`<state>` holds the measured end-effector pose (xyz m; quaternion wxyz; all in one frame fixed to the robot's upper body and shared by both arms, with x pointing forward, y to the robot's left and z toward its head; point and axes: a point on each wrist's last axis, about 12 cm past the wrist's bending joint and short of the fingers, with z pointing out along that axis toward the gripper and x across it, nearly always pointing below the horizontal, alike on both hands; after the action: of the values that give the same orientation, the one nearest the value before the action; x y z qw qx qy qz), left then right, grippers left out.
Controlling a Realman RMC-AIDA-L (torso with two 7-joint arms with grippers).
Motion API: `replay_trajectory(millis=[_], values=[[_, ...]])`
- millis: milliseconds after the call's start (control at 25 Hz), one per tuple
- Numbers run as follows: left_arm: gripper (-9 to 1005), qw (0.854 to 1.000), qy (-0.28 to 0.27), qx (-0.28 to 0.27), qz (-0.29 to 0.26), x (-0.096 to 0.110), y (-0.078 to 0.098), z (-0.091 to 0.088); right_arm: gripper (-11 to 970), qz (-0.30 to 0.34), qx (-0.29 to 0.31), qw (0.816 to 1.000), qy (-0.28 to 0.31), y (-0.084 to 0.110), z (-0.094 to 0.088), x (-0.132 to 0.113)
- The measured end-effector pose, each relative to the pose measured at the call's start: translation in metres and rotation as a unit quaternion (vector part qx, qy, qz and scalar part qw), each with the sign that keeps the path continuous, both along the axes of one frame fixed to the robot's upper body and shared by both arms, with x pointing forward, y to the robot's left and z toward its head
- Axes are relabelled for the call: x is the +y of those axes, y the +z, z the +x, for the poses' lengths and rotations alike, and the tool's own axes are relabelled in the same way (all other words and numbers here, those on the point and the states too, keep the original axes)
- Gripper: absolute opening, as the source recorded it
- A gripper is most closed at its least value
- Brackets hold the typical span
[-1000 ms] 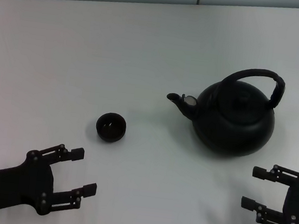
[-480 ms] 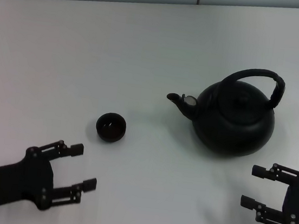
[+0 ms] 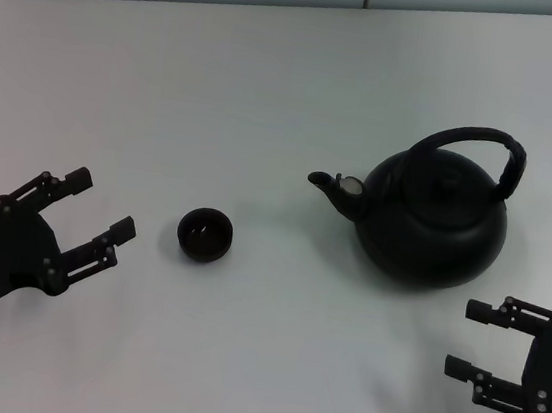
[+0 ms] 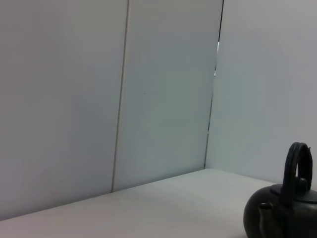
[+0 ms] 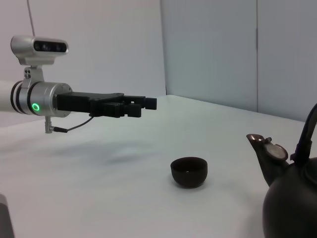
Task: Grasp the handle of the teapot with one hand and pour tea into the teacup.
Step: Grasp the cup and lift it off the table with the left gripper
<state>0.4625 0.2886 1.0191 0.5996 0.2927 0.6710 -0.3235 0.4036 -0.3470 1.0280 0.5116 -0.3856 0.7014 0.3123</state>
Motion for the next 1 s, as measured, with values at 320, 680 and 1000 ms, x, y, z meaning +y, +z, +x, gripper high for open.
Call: replay_trajectory(millis=[320, 680, 1000], values=[[809, 1.000, -0.018, 0.000, 0.008, -0.003, -0.001, -0.001, 666, -0.001, -0.003, 1.000, 0.003, 0.001, 0.004, 0.000], [809, 0.993, -0.033, 0.011, 0.109, -0.007, -0.021, 0.000, 666, -0.004, -0.004, 1.000, 0.003, 0.003, 0.005, -0.001], [809, 0.993, -0.042, 0.010, 0.108, -0.014, -0.021, 0.004, 667, -0.004, -0.004, 1.000, 0.002, 0.003, 0.005, -0.001]])
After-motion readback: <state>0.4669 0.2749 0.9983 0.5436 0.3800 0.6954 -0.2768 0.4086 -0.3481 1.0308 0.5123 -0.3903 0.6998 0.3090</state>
